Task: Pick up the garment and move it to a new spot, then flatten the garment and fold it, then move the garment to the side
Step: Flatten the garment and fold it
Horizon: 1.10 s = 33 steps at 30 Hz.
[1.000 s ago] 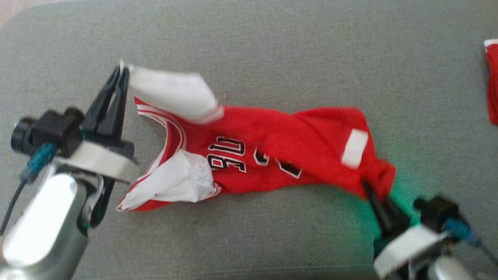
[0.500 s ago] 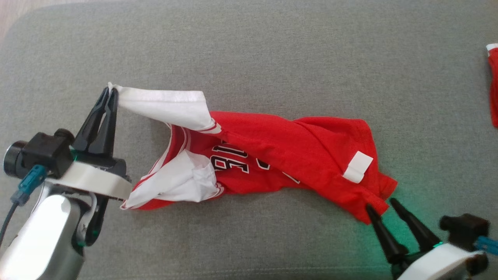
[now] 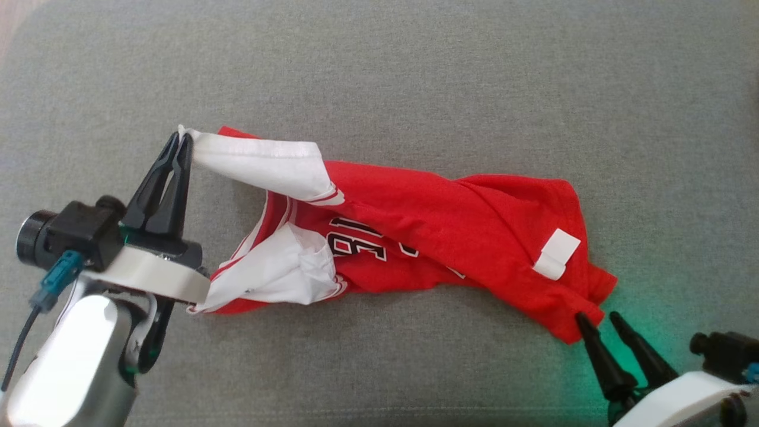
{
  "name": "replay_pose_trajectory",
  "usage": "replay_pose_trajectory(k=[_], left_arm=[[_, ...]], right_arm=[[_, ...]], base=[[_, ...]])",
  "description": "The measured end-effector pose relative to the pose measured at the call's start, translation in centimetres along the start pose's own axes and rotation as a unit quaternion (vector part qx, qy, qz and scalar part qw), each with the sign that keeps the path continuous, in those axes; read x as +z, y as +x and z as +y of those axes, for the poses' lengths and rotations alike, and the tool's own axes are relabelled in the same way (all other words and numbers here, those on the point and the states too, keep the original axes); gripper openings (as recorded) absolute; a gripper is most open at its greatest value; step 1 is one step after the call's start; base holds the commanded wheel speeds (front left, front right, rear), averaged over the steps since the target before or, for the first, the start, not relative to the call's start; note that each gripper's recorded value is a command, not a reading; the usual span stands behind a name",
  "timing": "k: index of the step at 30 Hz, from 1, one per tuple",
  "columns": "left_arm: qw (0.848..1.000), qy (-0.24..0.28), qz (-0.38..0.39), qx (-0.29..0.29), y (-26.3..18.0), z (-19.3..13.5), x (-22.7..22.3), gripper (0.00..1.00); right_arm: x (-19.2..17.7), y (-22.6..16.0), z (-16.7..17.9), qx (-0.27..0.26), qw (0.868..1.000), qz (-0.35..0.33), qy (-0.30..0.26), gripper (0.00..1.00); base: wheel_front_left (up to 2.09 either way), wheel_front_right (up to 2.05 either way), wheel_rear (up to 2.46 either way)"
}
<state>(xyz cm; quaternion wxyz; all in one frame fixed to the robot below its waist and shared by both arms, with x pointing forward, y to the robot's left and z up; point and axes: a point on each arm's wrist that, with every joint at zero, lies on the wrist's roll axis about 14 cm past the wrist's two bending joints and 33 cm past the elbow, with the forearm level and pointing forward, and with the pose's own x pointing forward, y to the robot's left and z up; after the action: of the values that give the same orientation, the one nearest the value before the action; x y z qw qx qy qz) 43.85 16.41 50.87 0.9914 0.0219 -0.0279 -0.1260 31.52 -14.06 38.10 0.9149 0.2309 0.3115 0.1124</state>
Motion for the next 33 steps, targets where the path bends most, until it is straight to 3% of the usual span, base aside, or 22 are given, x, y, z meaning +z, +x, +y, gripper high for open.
replay_pose_trajectory(k=[2, 3, 4, 5, 7, 9, 10, 19, 23, 26, 33], left_arm=[[1.000, 0.000, 0.000, 0.001, 0.1, 0.1, 0.0, 0.00], [1.000, 0.000, 0.000, 0.001, 0.1, 0.1, 0.0, 0.00], [1.000, 0.002, -0.001, 0.000, 0.2, 0.1, 0.0, 0.00], [1.000, 0.004, -0.002, -0.002, 0.3, 0.1, 0.0, 0.00], [1.000, 0.005, -0.005, -0.003, 0.5, 0.0, 0.2, 0.00], [1.000, 0.007, -0.006, -0.004, 0.6, 0.0, 0.3, 0.00], [1.000, 0.007, -0.006, -0.004, 0.6, 0.0, 0.3, 0.00], [1.000, 0.016, -0.024, 0.005, 0.5, 0.6, 1.7, 0.00], [0.998, 0.018, -0.064, -0.012, 0.8, 0.0, 4.4, 0.00], [0.992, 0.023, -0.123, -0.028, 1.9, -0.2, 8.6, 0.00], [0.958, 0.079, -0.271, -0.057, 3.9, -0.9, 21.1, 0.00]], right_arm=[[-0.4, 0.1, 0.3, 0.006, 1.000, 0.006, 0.003, 1.00], [-0.6, 0.1, 0.6, 0.010, 1.000, 0.009, 0.007, 0.91], [-0.8, 0.2, 0.9, 0.015, 1.000, 0.012, 0.008, 0.52], [-1.0, 0.2, 1.1, 0.019, 1.000, 0.014, 0.006, 0.38], [-0.9, 0.1, 1.3, 0.022, 1.000, 0.009, 0.003, 0.18], [-0.7, 0.1, 1.2, 0.022, 1.000, 0.004, 0.000, 0.13], [-0.5, 0.1, 1.2, 0.023, 1.000, 0.000, -0.004, 0.00], [2.6, -0.1, 1.0, 0.028, 0.996, -0.059, -0.054, 0.00], [6.7, -0.9, 0.9, 0.025, 0.987, -0.129, -0.092, 0.00], [12.5, -2.1, 1.4, 0.025, 0.968, -0.209, -0.139, 0.00], [25.2, -7.0, 4.3, 0.022, 0.900, -0.358, -0.248, 0.00]], base=[[0.00, 0.00, 0.00], [0.00, 0.00, 0.00], [0.00, 0.00, 0.00], [0.00, 0.00, 0.00], [0.00, 0.00, 0.00], [0.00, 0.00, 0.00], [0.00, 0.00, 0.00], [0.00, 0.00, 0.00], [0.00, 0.00, 0.00], [0.00, 0.00, 0.00], [0.00, 0.00, 0.00]])
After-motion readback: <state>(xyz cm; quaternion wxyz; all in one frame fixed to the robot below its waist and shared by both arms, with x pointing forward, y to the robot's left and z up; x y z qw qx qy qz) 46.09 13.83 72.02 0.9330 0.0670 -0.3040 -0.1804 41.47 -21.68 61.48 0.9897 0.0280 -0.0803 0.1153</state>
